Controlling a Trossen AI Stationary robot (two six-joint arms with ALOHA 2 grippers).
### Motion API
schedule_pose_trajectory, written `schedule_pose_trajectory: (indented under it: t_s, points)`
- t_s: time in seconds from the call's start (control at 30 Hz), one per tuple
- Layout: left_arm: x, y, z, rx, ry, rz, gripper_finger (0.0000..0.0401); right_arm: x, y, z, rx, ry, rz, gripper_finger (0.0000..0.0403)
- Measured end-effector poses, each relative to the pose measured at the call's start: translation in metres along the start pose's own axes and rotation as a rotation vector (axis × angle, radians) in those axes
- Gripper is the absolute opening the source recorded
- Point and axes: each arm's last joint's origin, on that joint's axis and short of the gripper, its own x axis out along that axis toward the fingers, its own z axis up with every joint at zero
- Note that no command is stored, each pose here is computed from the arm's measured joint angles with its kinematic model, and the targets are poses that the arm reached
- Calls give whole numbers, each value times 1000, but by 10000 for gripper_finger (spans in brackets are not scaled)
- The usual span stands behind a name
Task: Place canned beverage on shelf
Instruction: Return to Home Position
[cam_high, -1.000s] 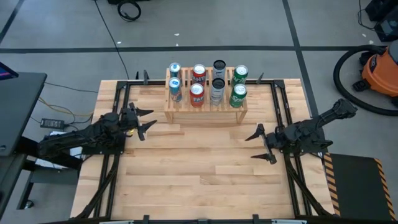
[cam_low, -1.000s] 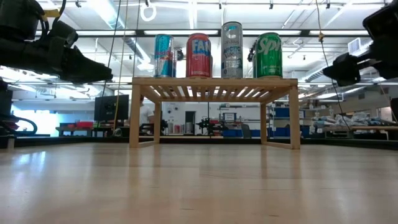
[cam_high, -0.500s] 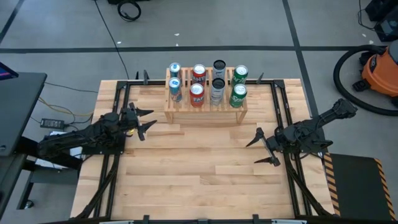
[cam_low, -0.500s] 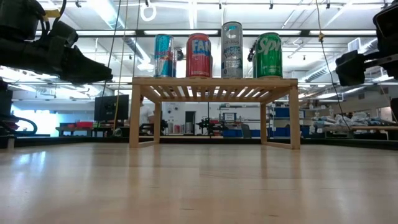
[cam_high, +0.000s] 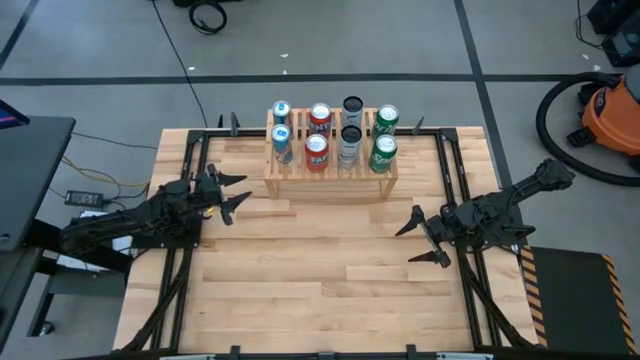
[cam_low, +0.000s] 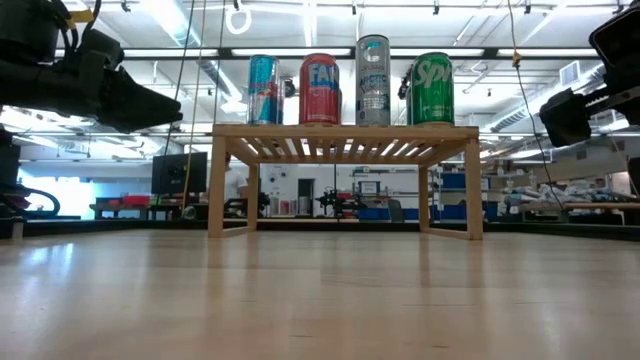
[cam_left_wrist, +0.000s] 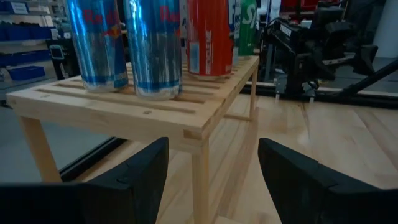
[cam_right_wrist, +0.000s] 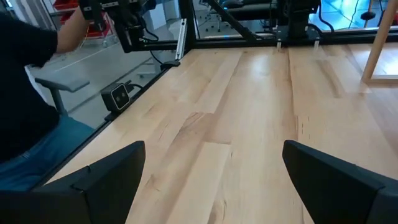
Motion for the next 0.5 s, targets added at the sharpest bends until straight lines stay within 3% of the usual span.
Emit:
schedule_pose_trajectory:
  t_s: [0.3,0.5]
  points:
    - [0,0,1,-1,-6,0,249,-1,0,1,1,-15,2,390]
    - [0,0,1,-1,-5,-1,249,-7,1,8,6,-102,14,390]
